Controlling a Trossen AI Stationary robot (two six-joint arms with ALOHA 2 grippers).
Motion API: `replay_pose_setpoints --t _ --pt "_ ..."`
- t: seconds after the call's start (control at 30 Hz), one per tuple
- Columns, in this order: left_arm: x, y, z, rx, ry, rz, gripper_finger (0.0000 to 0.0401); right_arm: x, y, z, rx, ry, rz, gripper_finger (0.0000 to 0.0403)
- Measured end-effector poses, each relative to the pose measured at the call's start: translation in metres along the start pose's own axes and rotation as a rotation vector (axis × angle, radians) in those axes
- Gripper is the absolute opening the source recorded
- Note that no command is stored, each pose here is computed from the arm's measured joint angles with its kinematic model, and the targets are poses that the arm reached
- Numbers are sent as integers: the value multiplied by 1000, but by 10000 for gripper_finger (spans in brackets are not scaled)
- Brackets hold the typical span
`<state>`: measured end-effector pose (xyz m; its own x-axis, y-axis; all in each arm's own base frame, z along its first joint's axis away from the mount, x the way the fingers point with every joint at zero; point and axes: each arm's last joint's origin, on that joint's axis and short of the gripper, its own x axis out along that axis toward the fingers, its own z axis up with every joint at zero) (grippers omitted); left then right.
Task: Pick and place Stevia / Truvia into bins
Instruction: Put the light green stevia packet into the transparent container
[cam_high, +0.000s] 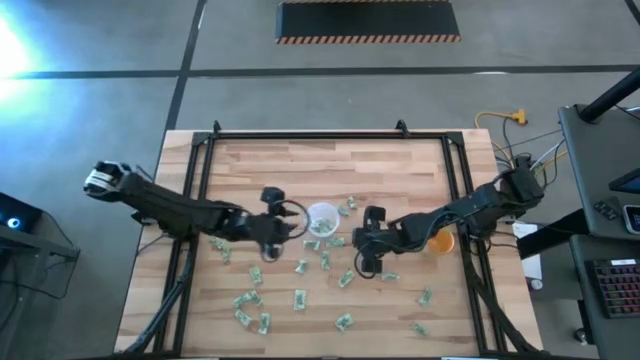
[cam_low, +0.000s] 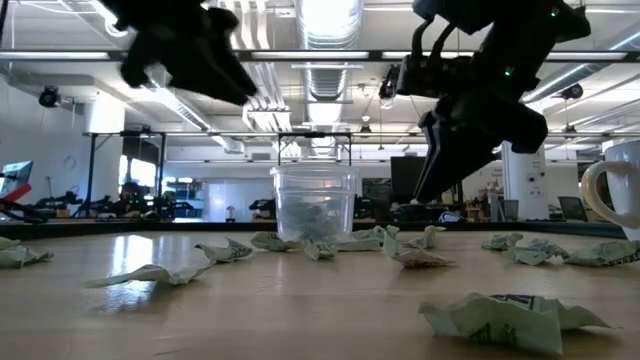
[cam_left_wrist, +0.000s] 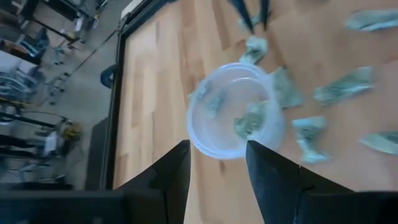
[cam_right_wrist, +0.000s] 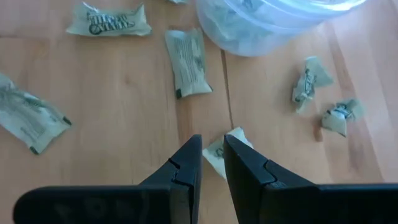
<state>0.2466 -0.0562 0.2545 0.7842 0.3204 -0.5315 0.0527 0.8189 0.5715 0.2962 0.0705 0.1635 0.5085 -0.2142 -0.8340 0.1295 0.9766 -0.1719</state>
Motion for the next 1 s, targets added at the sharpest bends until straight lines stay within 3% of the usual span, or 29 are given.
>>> replay_pose_setpoints --t 0.17,0.4,0.73,1.0 --pt "-35 1 -7 -76 -50 -45 140 2 -6 1 23 11 9 63" --pt "-63 1 -15 -145 -126 -88 140 9 -4 -6 -2 51 20 113" --pt "-65 -6 -14 -141 -128 -114 140 25 -9 -12 -50 103 -18 158" --pt "-61 -10 -14 -131 -109 -119 140 37 -17 -16 -81 144 -38 133"
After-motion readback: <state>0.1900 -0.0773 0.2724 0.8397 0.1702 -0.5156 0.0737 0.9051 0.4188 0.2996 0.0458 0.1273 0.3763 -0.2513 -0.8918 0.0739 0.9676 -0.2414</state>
